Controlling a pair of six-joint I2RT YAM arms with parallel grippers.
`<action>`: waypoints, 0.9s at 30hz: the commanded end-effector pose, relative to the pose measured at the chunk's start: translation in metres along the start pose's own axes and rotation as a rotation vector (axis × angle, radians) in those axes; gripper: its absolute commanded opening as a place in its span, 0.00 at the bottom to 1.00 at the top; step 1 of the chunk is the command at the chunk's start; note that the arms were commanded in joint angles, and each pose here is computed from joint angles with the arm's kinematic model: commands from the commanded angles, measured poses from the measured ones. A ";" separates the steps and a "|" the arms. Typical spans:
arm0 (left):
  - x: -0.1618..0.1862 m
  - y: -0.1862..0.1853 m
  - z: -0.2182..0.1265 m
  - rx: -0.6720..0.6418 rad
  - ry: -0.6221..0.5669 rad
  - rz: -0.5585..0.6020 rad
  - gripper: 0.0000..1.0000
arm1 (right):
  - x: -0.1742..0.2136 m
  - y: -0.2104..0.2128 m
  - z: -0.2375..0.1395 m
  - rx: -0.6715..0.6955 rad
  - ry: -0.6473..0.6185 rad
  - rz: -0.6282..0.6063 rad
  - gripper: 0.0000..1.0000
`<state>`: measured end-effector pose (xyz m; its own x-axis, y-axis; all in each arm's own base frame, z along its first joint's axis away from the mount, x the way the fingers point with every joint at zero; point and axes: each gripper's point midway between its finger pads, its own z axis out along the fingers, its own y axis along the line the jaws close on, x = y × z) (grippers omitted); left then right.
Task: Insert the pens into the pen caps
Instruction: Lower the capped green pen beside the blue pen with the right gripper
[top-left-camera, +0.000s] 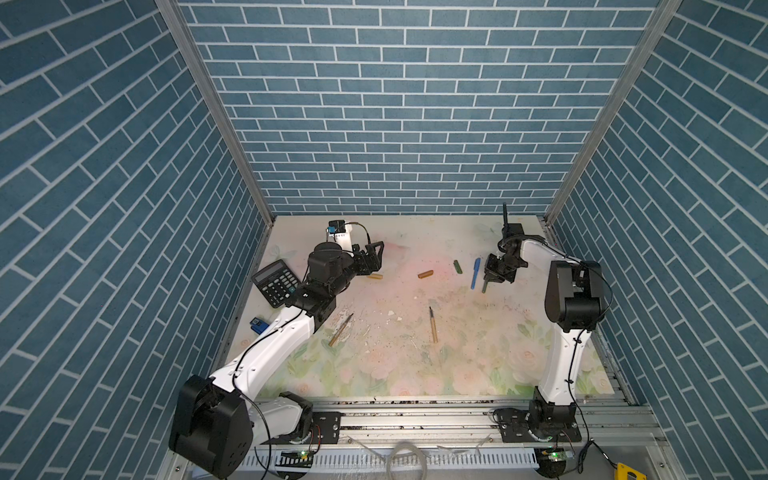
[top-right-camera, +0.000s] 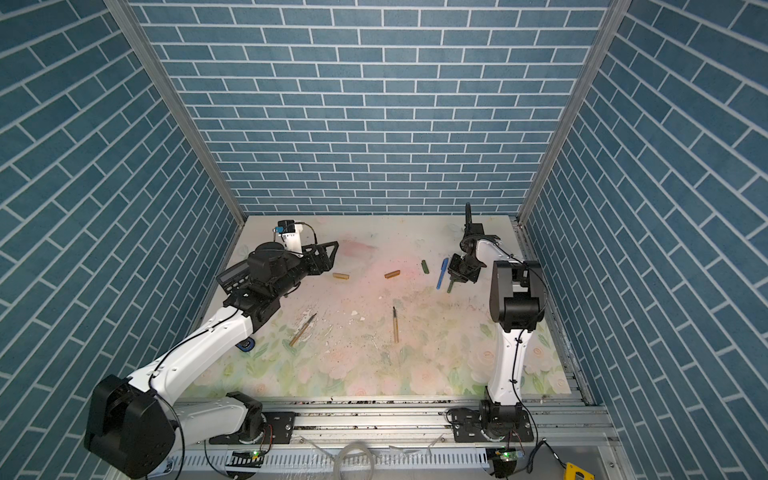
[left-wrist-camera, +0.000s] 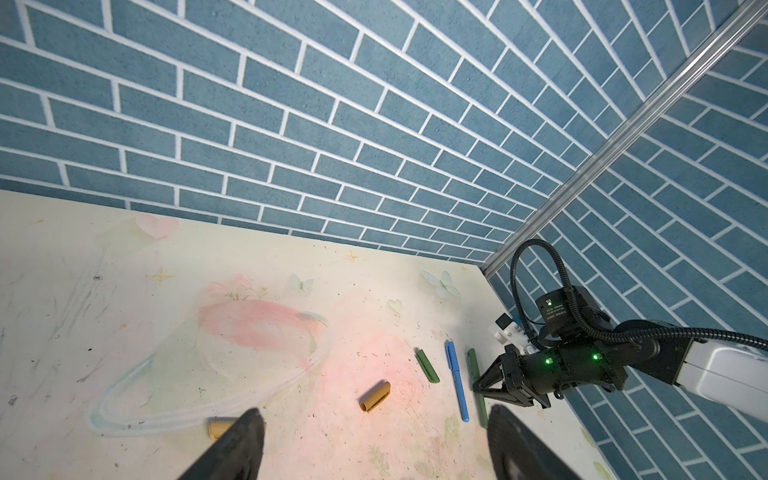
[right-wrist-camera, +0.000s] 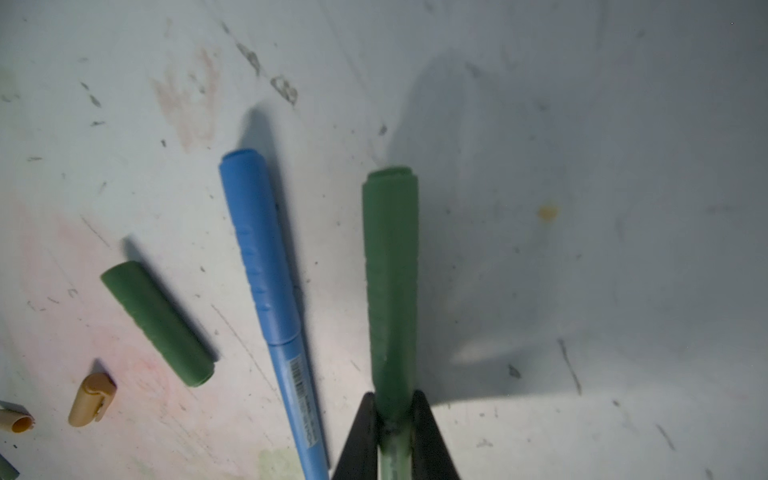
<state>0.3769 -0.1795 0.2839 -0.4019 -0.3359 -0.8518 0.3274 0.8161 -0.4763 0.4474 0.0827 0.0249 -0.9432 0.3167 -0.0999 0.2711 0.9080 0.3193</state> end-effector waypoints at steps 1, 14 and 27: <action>-0.009 -0.005 0.002 0.013 -0.010 0.009 0.86 | 0.004 -0.005 0.005 0.021 0.036 -0.016 0.19; -0.010 0.000 0.004 0.007 -0.006 0.010 0.85 | 0.000 0.001 -0.006 0.004 0.018 -0.017 0.32; -0.010 0.004 0.002 -0.015 -0.011 0.034 0.86 | -0.001 0.010 -0.029 -0.027 -0.036 -0.038 0.45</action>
<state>0.3804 -0.1773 0.2805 -0.4088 -0.3205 -0.8545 0.3251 0.8238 -0.4645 0.4497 0.0846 0.0357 -0.9462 0.3009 -0.1188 0.2475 0.9099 0.3328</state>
